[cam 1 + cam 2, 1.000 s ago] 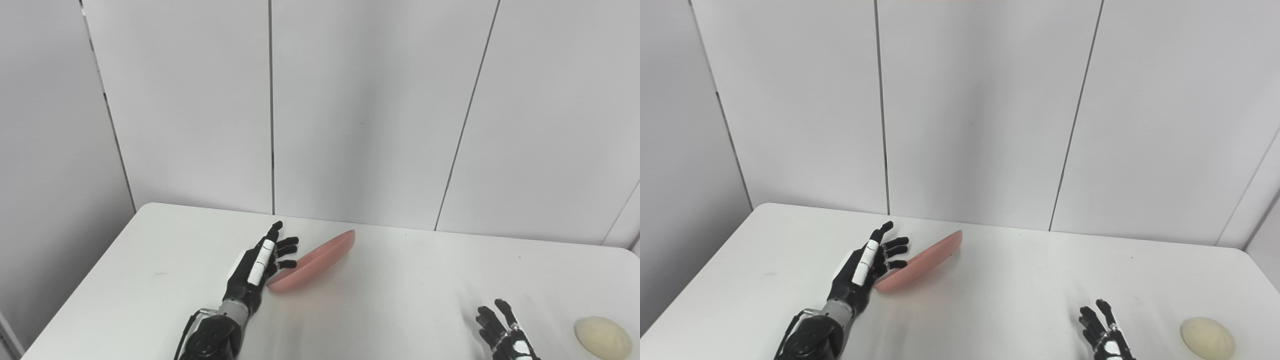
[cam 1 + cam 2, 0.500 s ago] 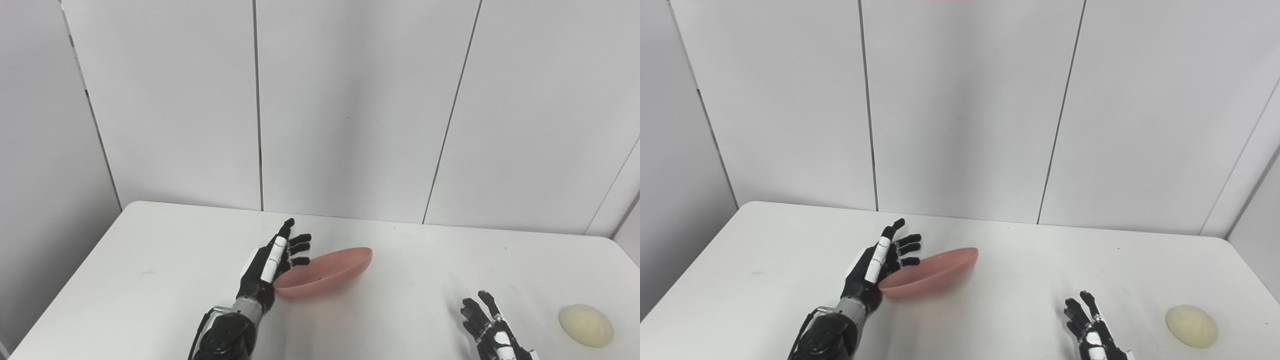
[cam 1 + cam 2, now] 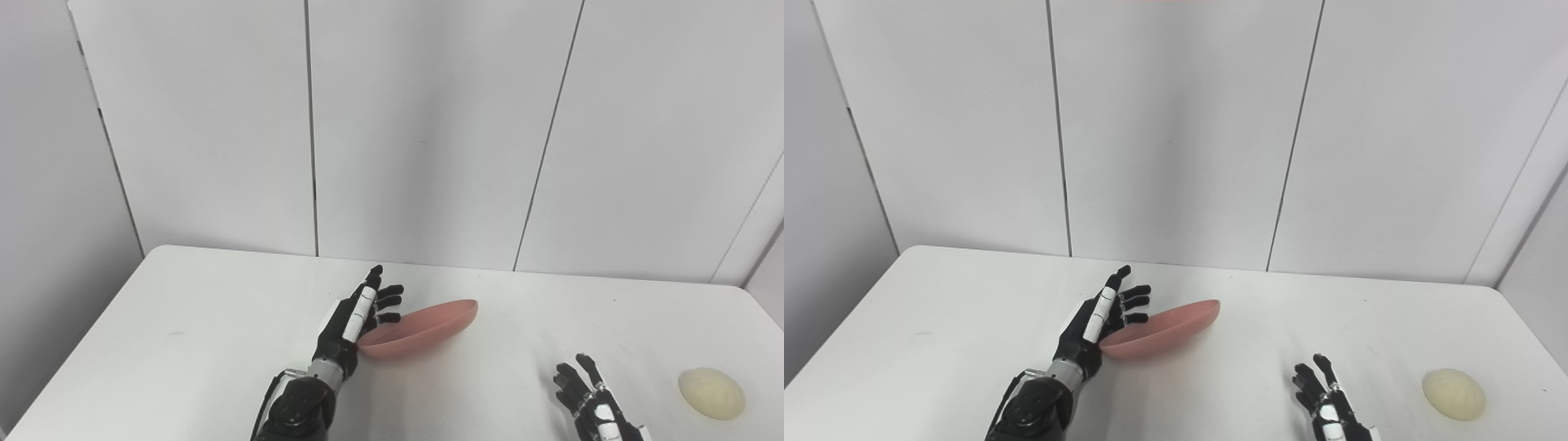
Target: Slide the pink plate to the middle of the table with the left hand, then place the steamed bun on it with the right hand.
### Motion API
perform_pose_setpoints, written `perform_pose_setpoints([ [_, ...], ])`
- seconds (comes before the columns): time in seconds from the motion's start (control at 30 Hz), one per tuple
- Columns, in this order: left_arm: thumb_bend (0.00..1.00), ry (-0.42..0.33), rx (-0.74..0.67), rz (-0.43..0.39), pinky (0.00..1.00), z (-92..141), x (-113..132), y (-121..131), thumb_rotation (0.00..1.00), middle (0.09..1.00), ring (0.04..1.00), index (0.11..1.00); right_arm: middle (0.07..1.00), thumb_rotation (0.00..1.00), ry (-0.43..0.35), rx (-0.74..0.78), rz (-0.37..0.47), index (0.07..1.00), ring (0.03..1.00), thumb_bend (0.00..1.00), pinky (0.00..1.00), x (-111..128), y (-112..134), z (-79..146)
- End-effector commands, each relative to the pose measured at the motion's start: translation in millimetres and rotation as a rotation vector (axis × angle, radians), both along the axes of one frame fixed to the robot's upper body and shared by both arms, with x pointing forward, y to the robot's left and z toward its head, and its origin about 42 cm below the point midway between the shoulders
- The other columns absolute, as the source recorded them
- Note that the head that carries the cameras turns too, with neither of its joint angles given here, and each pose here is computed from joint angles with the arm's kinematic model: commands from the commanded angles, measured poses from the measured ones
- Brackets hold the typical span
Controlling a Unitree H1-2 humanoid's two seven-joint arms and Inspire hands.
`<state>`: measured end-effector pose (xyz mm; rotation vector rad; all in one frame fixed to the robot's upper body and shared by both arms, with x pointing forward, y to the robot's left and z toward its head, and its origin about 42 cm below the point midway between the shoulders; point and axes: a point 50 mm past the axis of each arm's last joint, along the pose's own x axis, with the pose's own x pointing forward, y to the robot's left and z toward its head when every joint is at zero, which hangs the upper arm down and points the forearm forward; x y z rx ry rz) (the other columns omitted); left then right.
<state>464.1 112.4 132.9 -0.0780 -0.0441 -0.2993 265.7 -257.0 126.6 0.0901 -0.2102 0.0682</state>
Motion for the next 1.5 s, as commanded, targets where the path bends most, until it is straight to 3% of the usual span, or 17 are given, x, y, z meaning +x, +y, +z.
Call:
perform_pose_setpoints([
  [0.0, 0.85, -0.014, 0.017, -0.020, 0.73, 10, 6, -6, 0.93, 0.809, 0.823, 0.950, 0.878, 0.87, 0.027, 0.030, -0.002, 0.941, 0.897, 0.78, 0.93, -8, 9, -13],
  [0.4, 0.79, -0.027, 0.065, -0.046, 0.72, 7, 2, -10, 0.95, 0.809, 0.818, 0.950, 0.880, 0.87, 0.027, 0.034, -0.002, 0.942, 0.895, 0.77, 0.93, -8, 19, -11],
  [0.7, 0.86, 0.005, -0.038, -0.036, 0.72, 21, -3, -6, 0.93, 0.811, 0.832, 0.941, 0.870, 0.86, 0.039, 0.014, -0.012, 0.934, 0.890, 0.78, 0.91, -8, 28, -9],
  [0.87, 0.86, -0.030, -0.067, -0.037, 0.71, 35, -7, -1, 0.95, 0.801, 0.822, 0.939, 0.879, 0.87, 0.041, 0.006, -0.005, 0.942, 0.893, 0.76, 0.91, -7, 34, -8],
  [1.07, 0.88, -0.062, -0.139, -0.005, 0.72, 50, -7, 6, 0.89, 0.784, 0.813, 0.909, 0.879, 0.88, 0.038, -0.001, -0.004, 0.936, 0.891, 0.72, 0.91, -6, 41, -7],
  [1.27, 0.84, -0.112, -0.171, 0.001, 0.70, 62, -4, 10, 0.90, 0.769, 0.800, 0.892, 0.867, 0.88, 0.033, 0.003, 0.001, 0.933, 0.883, 0.72, 0.91, -7, 44, -5],
  [1.47, 0.81, -0.152, -0.251, 0.017, 0.68, 72, -1, 11, 0.83, 0.756, 0.786, 0.888, 0.870, 0.89, 0.033, -0.007, 0.002, 0.938, 0.883, 0.73, 0.90, -9, 46, -4],
])
